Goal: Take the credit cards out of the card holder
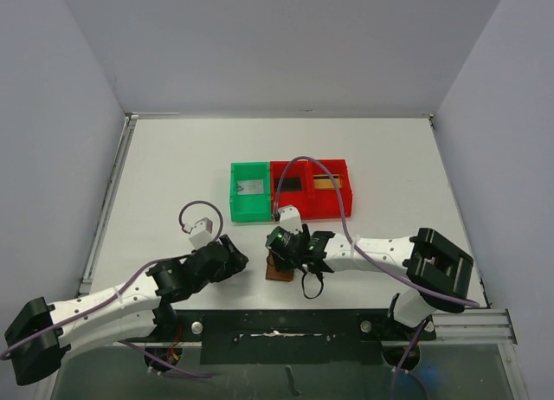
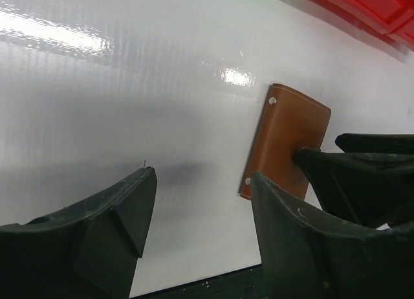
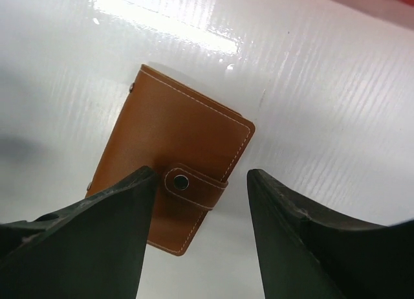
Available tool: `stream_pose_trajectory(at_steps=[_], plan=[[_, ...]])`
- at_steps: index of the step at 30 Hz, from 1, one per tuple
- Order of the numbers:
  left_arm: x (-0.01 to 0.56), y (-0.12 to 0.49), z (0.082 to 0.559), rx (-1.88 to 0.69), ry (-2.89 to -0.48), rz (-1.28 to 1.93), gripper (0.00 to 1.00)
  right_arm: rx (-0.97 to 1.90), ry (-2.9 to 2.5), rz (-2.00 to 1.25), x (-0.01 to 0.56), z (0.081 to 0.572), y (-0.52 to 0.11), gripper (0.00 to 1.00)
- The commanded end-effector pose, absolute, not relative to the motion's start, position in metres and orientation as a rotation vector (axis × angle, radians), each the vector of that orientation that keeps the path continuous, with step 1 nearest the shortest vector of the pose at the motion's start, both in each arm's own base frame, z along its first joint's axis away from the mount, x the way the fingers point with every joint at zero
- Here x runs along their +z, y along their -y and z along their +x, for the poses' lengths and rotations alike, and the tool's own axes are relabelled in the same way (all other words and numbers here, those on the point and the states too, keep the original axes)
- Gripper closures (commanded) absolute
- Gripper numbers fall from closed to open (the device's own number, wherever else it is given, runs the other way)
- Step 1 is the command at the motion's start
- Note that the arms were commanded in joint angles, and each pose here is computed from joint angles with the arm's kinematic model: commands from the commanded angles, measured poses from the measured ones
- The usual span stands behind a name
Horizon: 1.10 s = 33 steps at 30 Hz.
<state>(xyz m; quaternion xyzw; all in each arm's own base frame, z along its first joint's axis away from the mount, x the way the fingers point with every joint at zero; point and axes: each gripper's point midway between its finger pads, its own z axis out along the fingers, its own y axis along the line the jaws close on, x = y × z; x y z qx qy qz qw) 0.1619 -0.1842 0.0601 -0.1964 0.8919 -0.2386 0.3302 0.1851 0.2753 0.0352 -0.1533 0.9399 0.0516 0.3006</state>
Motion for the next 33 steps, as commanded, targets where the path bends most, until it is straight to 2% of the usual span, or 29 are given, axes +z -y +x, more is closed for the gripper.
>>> stream_pose_trajectory(at_steps=[1, 4, 12, 15, 21, 27, 31, 33], plan=[[0.083, 0.216, 0.173, -0.766, -2.287, -0.436, 0.42, 0.219, -2.405, -0.468, 0.076, 0.193, -0.290, 0.41], [0.079, 0.222, 0.174, -0.760, -2.311, -0.421, 0.42, 0.237, -2.408, -0.437, 0.085, 0.195, -0.297, 0.41], [0.070, 0.225, 0.172, -0.740, -2.351, -0.416, 0.42, 0.241, -2.511, -0.312, 0.057, 0.185, -0.298, 0.49], [0.071, 0.222, 0.172, -0.750, -2.339, -0.432, 0.42, 0.253, -2.535, -0.320, 0.049, 0.180, -0.302, 0.58], [0.076, 0.222, 0.173, -0.766, -2.321, -0.426, 0.42, 0.114, -2.594, -0.297, 0.027, 0.176, -0.286, 0.61], [0.078, 0.230, 0.175, -0.790, -2.325, -0.392, 0.42, 0.096, -2.619, -0.291, 0.016, 0.168, -0.275, 0.76], [0.078, 0.242, 0.177, -0.802, -2.342, -0.351, 0.42, 0.188, -2.629, -0.280, 0.013, 0.166, -0.275, 0.78], [0.076, 0.249, 0.178, -0.803, -2.363, -0.323, 0.41, 0.277, -2.634, -0.284, 0.013, 0.165, -0.277, 0.86]])
